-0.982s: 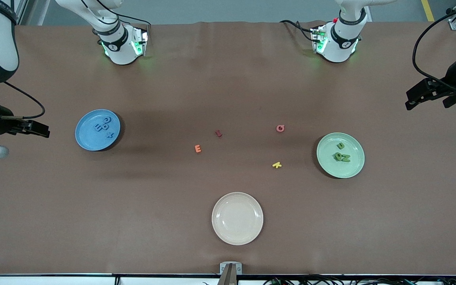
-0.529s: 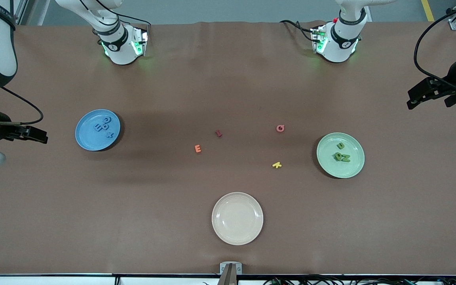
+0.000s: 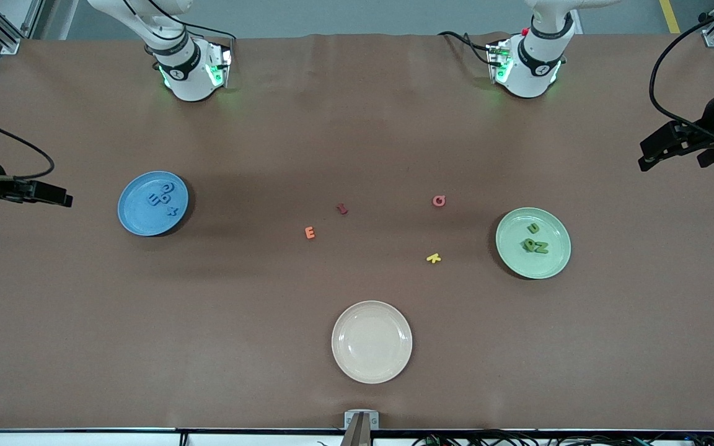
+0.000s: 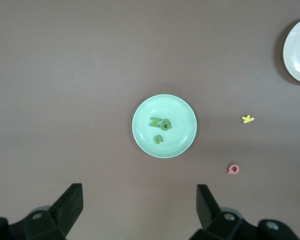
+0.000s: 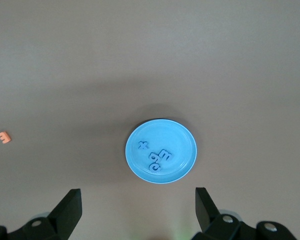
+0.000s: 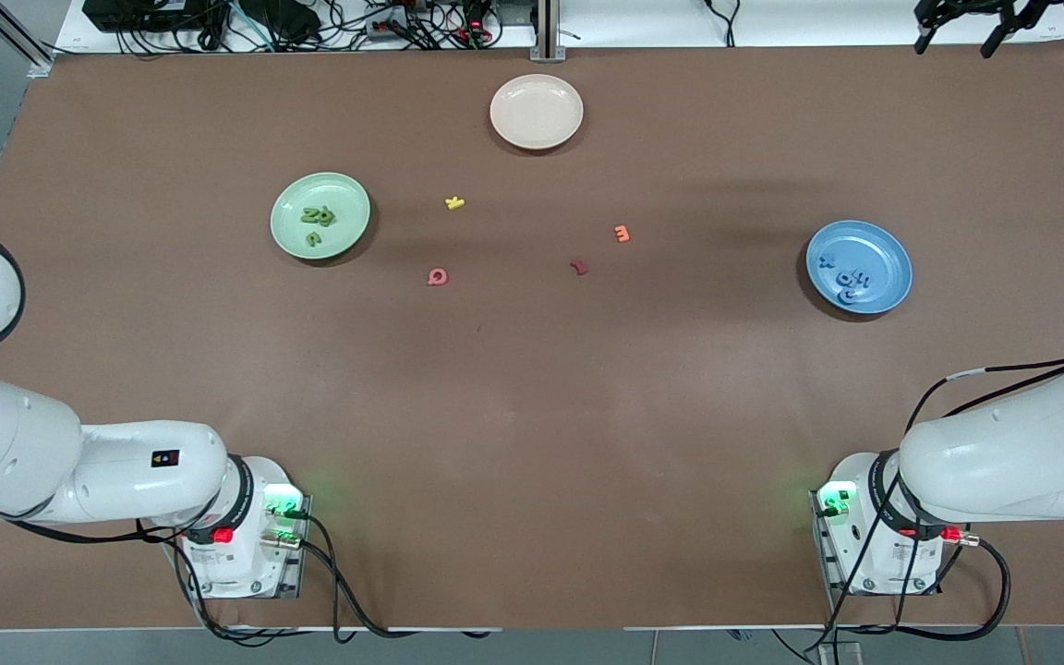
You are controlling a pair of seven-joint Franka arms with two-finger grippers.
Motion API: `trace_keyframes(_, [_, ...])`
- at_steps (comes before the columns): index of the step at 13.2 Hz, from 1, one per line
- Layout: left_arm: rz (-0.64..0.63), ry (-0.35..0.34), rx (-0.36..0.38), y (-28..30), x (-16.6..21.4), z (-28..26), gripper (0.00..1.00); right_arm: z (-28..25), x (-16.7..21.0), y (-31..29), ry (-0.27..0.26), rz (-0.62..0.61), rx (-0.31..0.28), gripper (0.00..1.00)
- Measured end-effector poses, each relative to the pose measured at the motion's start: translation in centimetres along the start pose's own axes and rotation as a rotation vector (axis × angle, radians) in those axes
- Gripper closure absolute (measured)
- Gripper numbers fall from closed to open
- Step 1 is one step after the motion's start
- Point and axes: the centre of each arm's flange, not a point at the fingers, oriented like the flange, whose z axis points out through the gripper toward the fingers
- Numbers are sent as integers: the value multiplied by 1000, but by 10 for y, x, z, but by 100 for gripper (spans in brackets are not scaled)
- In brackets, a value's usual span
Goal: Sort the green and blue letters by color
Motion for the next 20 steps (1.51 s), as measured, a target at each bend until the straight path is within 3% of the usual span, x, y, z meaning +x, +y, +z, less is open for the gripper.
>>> trace_keyframes(7, [1,0,0,0,0,0,0,-37,-45,-34,56,-66,-16,0])
trace_keyframes(20, [4,-7,9,1,-1,0,0,-40,-86,-20,76,-46,-10,0])
